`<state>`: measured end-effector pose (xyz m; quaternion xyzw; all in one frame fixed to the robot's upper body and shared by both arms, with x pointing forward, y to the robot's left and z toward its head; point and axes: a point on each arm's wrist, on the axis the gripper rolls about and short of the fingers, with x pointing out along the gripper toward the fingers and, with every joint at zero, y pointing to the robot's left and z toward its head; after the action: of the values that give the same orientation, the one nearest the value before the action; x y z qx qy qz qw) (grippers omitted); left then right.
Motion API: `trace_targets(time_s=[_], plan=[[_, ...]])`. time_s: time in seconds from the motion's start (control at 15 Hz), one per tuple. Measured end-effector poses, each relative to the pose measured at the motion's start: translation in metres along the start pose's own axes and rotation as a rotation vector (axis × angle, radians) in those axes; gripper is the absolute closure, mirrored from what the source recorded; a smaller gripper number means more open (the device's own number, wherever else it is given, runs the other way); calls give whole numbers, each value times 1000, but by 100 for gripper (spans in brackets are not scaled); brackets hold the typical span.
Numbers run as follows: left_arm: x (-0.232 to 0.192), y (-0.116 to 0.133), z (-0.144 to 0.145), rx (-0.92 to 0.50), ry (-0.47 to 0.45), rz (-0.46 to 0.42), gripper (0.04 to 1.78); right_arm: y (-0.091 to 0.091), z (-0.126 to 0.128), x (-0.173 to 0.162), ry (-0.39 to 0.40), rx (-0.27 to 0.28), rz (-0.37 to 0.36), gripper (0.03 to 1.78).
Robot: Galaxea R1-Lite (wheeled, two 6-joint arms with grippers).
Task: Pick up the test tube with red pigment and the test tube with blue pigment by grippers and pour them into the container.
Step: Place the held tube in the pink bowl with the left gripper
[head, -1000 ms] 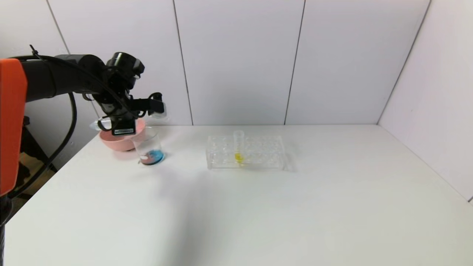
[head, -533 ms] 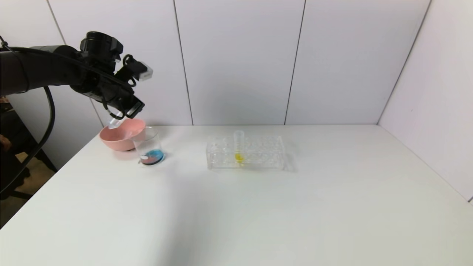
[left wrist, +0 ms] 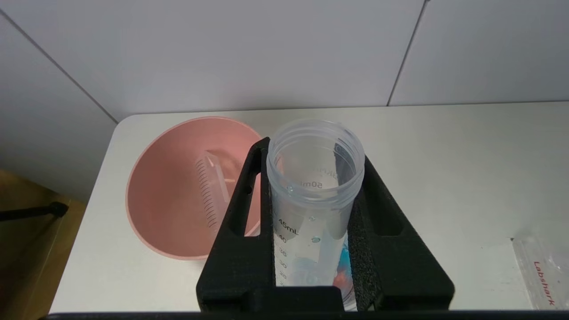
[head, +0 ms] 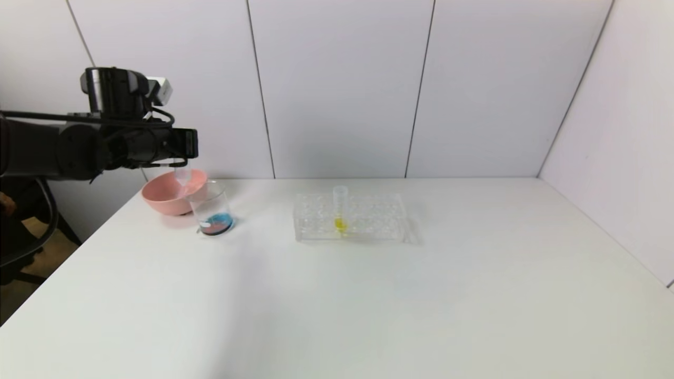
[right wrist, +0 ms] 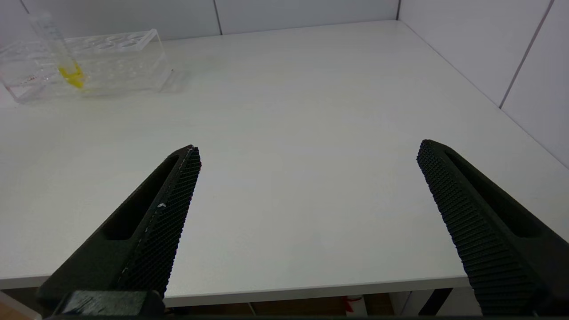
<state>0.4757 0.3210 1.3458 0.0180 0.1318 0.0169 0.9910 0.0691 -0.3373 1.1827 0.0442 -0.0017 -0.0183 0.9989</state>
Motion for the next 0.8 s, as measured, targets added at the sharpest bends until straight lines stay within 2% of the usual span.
trace_targets(time_s=[0.2, 0.53, 0.67, 0.8], plan=[[-28, 10, -34, -25, -127, 30, 135, 0, 0, 0, 0, 0, 0, 4], [-84, 29, -67, -51, -381, 92, 135, 0, 0, 0, 0, 0, 0, 4], [-93, 35, -74, -58, -441, 116, 135, 0, 0, 0, 0, 0, 0, 4], [-89, 39, -79, -59, -437, 125, 135, 0, 0, 0, 0, 0, 0, 4]])
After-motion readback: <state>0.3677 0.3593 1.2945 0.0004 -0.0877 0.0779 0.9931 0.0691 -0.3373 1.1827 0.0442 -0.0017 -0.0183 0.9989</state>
